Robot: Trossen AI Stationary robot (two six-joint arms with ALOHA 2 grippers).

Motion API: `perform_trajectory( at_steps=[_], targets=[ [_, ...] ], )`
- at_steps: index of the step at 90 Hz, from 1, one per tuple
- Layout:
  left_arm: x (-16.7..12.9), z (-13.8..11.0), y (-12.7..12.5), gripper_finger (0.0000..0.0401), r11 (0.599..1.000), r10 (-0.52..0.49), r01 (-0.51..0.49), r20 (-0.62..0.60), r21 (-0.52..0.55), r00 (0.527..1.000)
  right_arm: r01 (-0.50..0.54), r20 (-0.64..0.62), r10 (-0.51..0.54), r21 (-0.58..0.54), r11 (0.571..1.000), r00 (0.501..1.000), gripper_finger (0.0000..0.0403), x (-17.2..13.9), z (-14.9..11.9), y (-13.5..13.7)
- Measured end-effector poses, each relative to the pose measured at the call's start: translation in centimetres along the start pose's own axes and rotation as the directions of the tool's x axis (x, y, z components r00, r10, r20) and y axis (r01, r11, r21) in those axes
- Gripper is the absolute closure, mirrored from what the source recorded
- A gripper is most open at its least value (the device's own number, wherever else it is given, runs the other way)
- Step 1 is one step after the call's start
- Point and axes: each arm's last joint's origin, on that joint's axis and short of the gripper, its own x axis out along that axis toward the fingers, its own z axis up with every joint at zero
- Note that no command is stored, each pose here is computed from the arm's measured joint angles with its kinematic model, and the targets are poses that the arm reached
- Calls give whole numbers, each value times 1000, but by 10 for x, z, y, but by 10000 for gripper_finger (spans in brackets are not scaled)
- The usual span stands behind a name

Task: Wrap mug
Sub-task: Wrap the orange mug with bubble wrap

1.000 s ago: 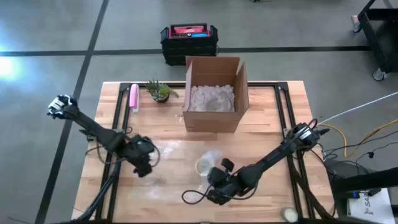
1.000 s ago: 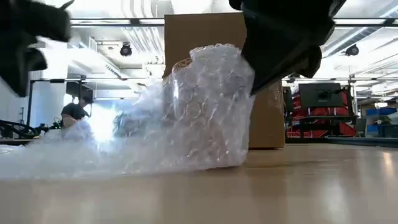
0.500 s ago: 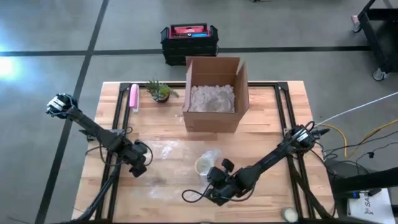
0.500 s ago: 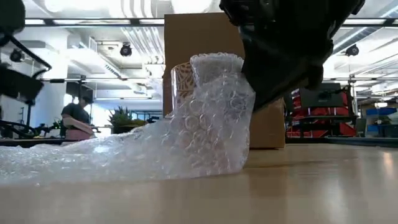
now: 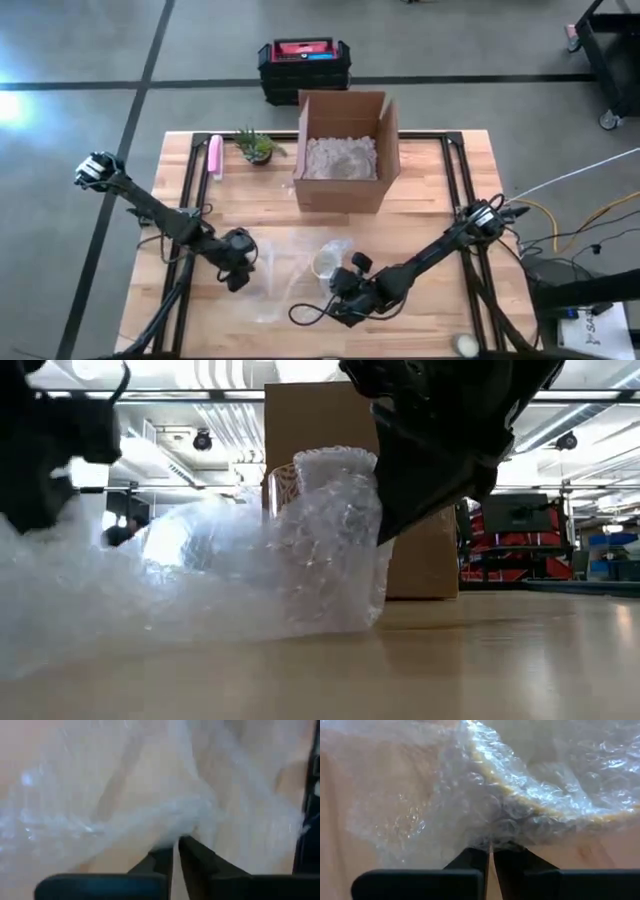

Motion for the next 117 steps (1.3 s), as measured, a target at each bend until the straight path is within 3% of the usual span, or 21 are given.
perform_trajectory(
  at_steps=[6, 30, 45, 55, 65, 75, 88, 96, 111, 117],
  targets=[
    [-7, 15, -17, 385, 997, -73, 70, 95, 37, 993, 0, 2, 0, -1, 1000, 1000, 395, 0, 1, 0],
    [-19, 66, -62, 400, 955, -171, 78, 314, 288, 934, -10, 13, 10, 0, 1000, 1000, 395, 1, 3, 0],
    [9, 99, -75, 400, 904, -149, -4, 325, 428, 934, -17, 21, 17, -4, 1000, 1000, 395, 2, 5, 0],
    [45, 118, -82, 400, 881, -168, 31, 250, 473, 954, -21, 23, 21, -8, 1000, 1000, 394, 2, 6, 0],
    [66, 127, -86, 400, 875, -70, -13, 153, 485, 986, -21, 21, 21, -11, 1000, 1000, 394, 2, 6, 0],
    [53, 133, -93, 400, 827, 135, -171, 107, 536, 985, -23, 18, 23, -4, 1000, 1000, 394, 2, 5, 0],
    [19, 128, -98, 400, 719, 425, -393, 84, 573, 901, -23, 18, 24, -12, 1000, 1000, 394, 1, 5, 0],
    [-13, 124, -100, 400, 693, 514, -480, 98, 538, 852, -23, 16, 23, -9, 1000, 1000, 395, 2, 6, -1],
    [-53, 109, -83, 393, 716, 597, -562, 54, 413, 801, -20, 21, 20, -9, 1000, 1000, 394, 2, 6, -1],
    [-68, 105, -76, 382, 753, 584, -564, 50, 340, 810, -19, 21, 20, -9, 1000, 1000, 394, 2, 6, -1]
  ],
)
